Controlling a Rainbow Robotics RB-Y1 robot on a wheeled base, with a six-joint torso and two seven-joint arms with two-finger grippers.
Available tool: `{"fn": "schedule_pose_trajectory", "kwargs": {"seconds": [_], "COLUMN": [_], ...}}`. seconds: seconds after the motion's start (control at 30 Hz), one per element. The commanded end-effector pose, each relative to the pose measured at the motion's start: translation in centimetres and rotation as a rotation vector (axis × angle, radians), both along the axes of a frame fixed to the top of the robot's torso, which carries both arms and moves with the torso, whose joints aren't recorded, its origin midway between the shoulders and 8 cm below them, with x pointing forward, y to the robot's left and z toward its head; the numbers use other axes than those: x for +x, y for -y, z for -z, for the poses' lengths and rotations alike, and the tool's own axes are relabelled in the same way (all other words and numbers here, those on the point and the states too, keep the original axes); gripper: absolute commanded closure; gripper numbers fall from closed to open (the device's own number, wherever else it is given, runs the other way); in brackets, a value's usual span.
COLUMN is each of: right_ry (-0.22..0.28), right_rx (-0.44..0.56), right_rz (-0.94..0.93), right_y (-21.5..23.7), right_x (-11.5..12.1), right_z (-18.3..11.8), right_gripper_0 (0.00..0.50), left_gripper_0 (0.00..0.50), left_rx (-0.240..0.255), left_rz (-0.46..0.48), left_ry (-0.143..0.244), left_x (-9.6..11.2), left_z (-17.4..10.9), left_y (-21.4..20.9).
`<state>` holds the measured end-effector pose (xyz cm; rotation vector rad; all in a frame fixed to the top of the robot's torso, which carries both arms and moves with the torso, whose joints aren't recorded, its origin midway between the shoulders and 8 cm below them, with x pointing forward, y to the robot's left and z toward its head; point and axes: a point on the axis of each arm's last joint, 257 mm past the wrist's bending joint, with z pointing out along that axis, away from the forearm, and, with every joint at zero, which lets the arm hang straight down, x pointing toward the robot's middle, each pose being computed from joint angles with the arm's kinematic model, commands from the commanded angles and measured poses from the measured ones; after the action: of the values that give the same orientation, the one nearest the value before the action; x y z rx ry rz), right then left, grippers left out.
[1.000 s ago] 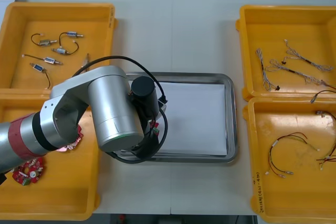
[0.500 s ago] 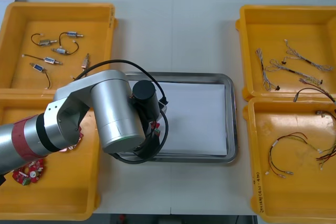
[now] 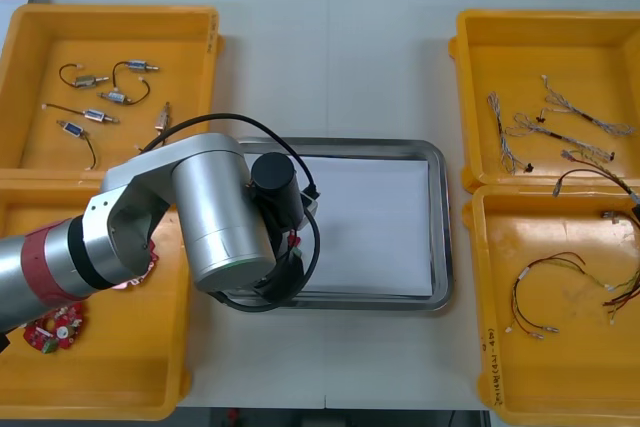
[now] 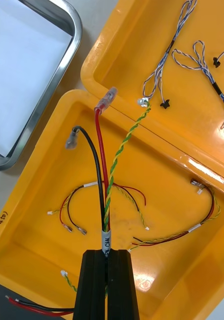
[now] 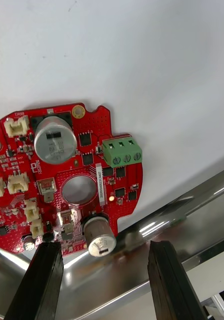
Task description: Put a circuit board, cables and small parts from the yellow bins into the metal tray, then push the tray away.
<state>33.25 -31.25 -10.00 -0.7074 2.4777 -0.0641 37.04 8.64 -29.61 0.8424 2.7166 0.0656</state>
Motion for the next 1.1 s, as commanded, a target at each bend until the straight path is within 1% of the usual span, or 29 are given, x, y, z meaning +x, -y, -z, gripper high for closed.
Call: {"fn": "schedule_pose_trajectory", "kwargs": {"seconds": [0.03, 0.2, 0.33, 0.47, 0.5, 0.57, 0.67, 0.77, 0.83, 0.87, 0.93, 1.03, 1.1], "right_ry": [0.013, 0.014, 0.018, 0.021, 0.021, 0.022, 0.024, 0.024, 0.023, 0.023, 0.022, 0.020, 0.020], "right_rx": [-0.059, -0.064, -0.067, -0.079, -0.079, -0.082, -0.088, -0.091, -0.094, -0.098, -0.101, -0.101, -0.105], "right_rz": [-0.038, -0.043, -0.041, -0.043, -0.043, -0.046, -0.047, -0.057, -0.071, -0.077, -0.093, -0.124, -0.151], "right_y": [0.4, 0.4, 0.5, 0.6, 0.6, 0.6, 0.7, 0.4, 0.0, -0.1, -0.6, -1.6, -2.3], "right_x": [0.2, 0.3, 0.3, 0.4, 0.4, 0.5, 0.6, 0.7, 0.8, 0.8, 0.9, 1.1, 1.2], "right_z": [-0.8, -0.8, -0.8, -0.8, -0.8, -0.7, -0.8, -0.7, -0.7, -0.7, -0.7, -0.6, -0.7], "right_gripper_0": [0.500, 0.500, 0.500, 0.500, 0.500, 0.500, 0.500, 0.500, 0.500, 0.500, 0.500, 0.500, 0.500], "left_gripper_0": [0.000, 0.000, 0.000, 0.000, 0.000, 0.000, 0.000, 0.000, 0.000, 0.000, 0.000, 0.000, 0.000], "left_rx": [-0.022, -0.063, -0.068, -0.074, -0.074, -0.079, -0.084, -0.123, -0.157, -0.164, -0.188, -0.210, -0.217], "left_rz": [-0.024, -0.038, -0.060, -0.087, -0.087, -0.105, -0.127, -0.146, -0.166, -0.171, -0.198, -0.235, -0.257], "left_ry": [0.048, 0.043, 0.059, 0.049, 0.049, 0.053, 0.054, 0.066, 0.085, 0.091, 0.117, 0.142, 0.153], "left_x": [0.8, 0.9, 1.3, 1.3, 1.3, 1.3, 1.4, 1.9, 2.7, 2.8, 3.7, 4.7, 5.1], "left_z": [-2.0, -3.7, -6.3, -8.6, -8.6, -10.3, -11.7, -13.3, -14.6, -14.9, -16.1, -17.4, -18.0], "left_y": [0.0, 0.4, -0.3, -1.3, -1.3, -2.1, -3.0, -3.2, -3.4, -3.4, -4.1, -5.1, -5.9]}}
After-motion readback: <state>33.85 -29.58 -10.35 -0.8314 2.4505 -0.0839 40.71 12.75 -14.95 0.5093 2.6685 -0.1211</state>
